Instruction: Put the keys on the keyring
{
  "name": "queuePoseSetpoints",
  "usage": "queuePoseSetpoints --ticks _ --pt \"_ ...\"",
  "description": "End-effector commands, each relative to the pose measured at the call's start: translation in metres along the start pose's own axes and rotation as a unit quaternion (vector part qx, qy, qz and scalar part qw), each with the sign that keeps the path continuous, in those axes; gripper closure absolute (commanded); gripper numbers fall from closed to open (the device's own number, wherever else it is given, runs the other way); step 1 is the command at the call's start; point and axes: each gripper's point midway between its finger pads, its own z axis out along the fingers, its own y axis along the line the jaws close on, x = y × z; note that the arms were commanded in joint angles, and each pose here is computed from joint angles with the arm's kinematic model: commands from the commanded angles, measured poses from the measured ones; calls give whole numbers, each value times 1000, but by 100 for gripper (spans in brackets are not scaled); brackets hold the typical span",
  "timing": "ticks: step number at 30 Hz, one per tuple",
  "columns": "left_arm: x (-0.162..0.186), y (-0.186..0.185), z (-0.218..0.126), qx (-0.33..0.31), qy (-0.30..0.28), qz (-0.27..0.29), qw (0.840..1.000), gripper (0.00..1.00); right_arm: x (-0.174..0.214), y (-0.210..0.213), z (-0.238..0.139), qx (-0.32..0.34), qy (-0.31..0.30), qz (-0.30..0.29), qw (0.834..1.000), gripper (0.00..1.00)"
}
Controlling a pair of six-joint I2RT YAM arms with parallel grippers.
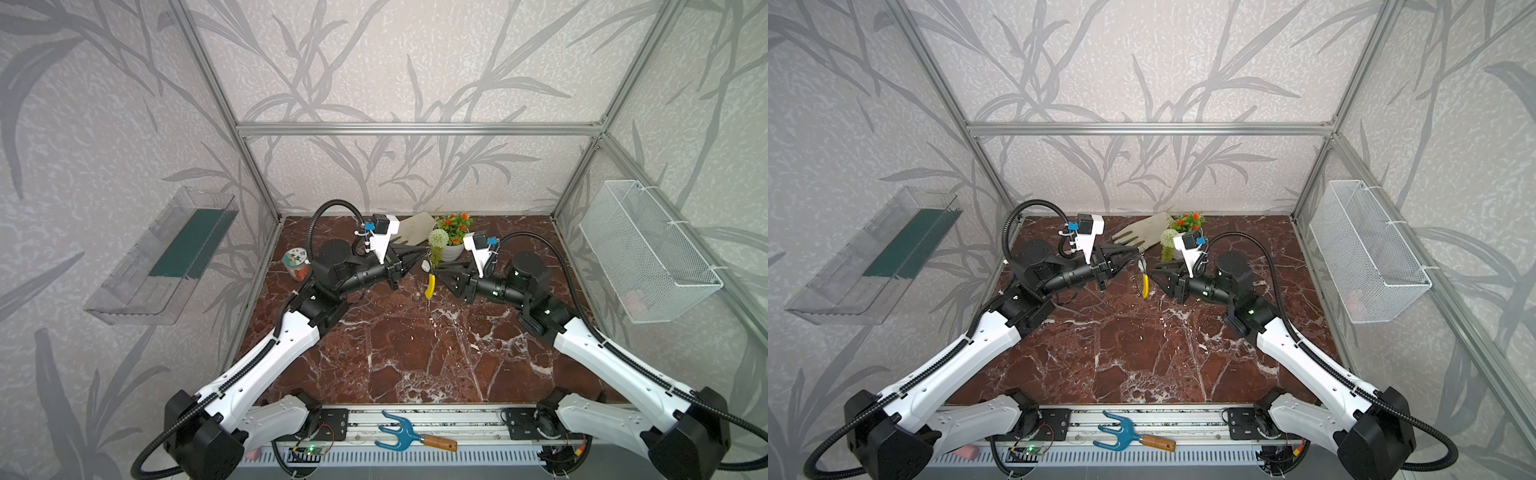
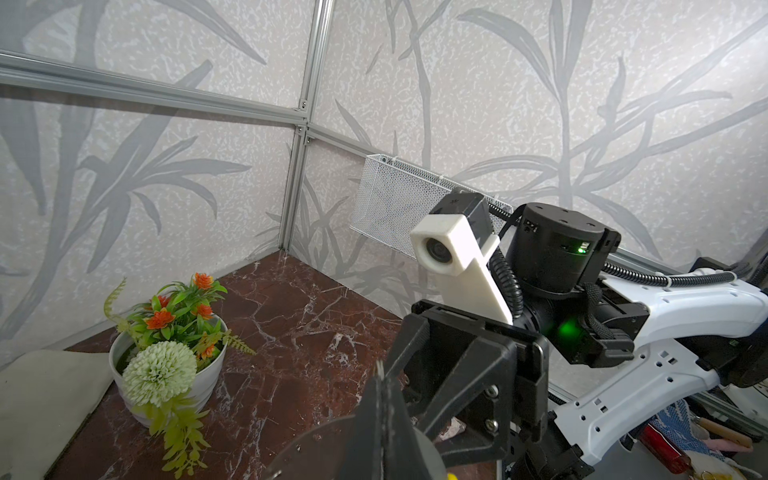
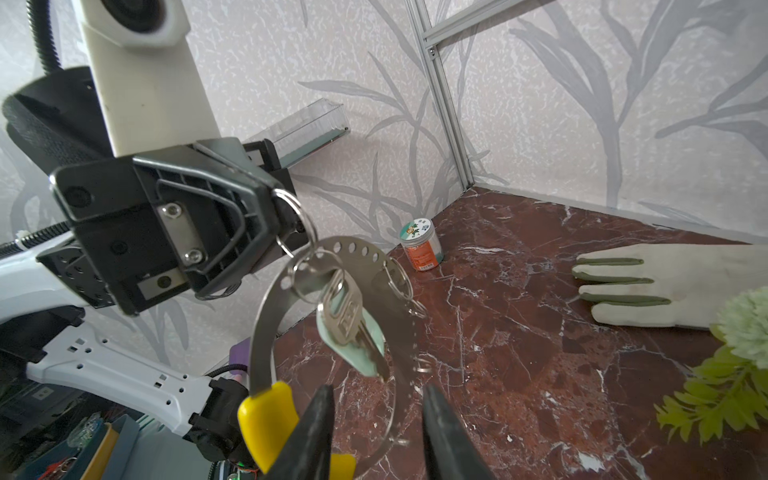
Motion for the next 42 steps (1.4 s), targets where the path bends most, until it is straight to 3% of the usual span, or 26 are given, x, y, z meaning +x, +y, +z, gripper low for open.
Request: queuePoseSetpoints --ticks 1,20,29,37,42 --pt "-7 -4 1 6 -11 7 1000 100 -8 3 1 15 -6 -39 999 62" --pt "-5 -4 3 12 -6 1 1000 100 -16 18 16 20 -6 -88 996 59" --pt "-3 -4 3 14 -3 -3 1000 100 -24 10 13 54 -16 -97 994 59" --pt "-3 -5 4 18 -3 -7 1000 100 -29 7 15 62 -21 -103 992 66" --pt "-4 -6 3 19 -3 -8 1000 100 -30 12 17 49 -23 -108 993 80"
